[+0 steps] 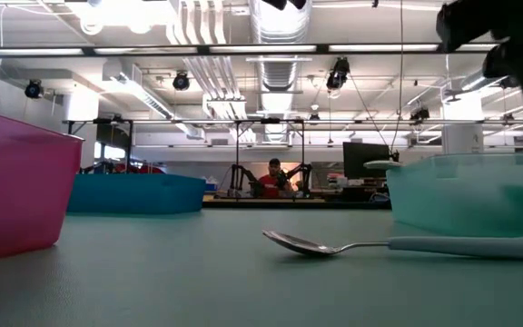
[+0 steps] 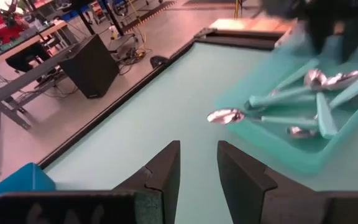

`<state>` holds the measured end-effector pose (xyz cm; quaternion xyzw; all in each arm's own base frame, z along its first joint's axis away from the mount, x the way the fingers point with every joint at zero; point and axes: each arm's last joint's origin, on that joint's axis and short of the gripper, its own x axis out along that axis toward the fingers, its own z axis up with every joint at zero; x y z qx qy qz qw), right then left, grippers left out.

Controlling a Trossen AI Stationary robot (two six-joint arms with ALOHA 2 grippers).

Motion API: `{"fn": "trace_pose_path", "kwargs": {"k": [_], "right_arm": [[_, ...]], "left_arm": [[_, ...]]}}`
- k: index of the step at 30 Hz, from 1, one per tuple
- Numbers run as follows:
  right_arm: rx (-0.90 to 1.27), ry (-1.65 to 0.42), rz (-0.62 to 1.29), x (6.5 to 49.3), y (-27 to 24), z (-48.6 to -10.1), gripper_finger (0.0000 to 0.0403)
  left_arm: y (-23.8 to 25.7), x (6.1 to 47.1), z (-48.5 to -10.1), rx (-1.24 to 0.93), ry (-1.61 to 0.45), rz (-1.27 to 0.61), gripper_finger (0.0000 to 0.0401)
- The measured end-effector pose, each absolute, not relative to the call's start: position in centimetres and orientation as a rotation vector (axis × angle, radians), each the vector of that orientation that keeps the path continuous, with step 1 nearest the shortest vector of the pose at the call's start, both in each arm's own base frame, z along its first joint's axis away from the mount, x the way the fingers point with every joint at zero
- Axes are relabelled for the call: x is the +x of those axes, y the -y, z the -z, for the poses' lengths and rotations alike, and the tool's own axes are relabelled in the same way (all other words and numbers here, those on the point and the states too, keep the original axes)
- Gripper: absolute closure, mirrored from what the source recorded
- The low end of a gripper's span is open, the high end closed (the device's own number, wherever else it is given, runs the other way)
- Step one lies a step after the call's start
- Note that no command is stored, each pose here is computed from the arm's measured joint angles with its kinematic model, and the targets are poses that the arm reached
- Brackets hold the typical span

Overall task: Sort silverware by color (type)
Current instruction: Put the right blue spoon into the blue bin

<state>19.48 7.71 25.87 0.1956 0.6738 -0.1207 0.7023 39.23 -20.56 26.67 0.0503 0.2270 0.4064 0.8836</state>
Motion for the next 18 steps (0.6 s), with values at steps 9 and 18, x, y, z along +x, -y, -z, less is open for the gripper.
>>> {"fn": "trace_pose_path", "kwargs": {"k": [9, 18], "right_arm": [[0.500, -1.449, 0.065, 20.8, -14.5, -25.3, 0.0219], [0.366, -1.690, 0.160, 20.8, -19.5, -18.5, 0.0240]], "left_arm": [[20.5, 38.7, -26.3, 0.112, -0.575, -0.814, 0.0310], [20.7, 38.3, -26.4, 0.134, -0.591, -0.807, 0.0310]]}}
